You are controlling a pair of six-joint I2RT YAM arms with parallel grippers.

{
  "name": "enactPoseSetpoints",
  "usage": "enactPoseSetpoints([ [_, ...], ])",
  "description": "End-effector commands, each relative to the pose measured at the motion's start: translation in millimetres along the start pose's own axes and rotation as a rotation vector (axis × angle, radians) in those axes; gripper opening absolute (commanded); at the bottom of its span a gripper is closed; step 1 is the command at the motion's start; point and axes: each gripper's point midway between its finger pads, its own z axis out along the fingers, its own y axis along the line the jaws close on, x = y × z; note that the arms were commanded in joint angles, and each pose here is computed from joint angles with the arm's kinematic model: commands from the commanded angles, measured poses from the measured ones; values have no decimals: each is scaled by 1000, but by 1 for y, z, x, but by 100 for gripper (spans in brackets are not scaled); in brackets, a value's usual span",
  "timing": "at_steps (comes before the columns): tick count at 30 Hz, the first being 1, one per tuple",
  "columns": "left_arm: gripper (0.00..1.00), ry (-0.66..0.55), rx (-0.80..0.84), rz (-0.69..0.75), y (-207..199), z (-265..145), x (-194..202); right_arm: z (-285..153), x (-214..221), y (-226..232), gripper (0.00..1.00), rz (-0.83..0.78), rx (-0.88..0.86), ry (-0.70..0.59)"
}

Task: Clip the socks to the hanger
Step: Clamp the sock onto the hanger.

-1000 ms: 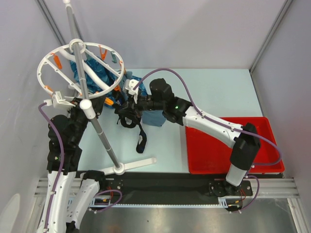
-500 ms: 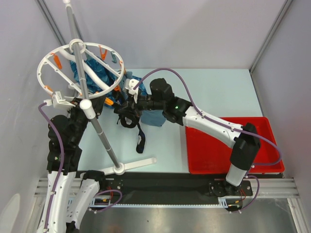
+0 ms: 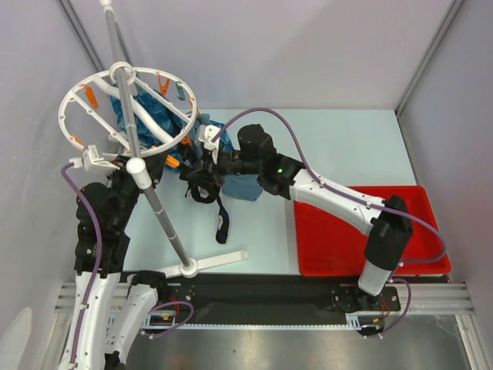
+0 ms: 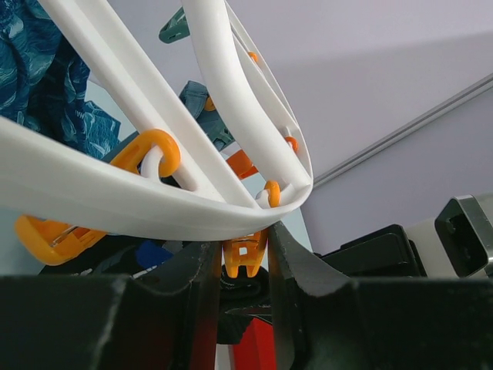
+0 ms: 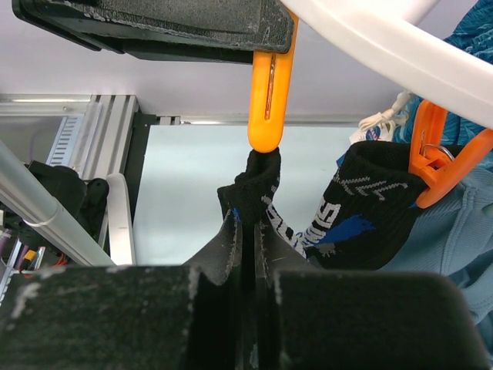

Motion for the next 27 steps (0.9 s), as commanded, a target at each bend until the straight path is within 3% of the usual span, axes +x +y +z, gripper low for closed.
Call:
enactPoseSetpoints([
  [1, 0, 32, -13, 16, 4, -2, 7, -9, -51, 1, 0, -71, 10, -115],
  [27, 0, 33, 10, 7, -4, -1, 4, 6, -53, 12, 0, -86, -51, -128],
])
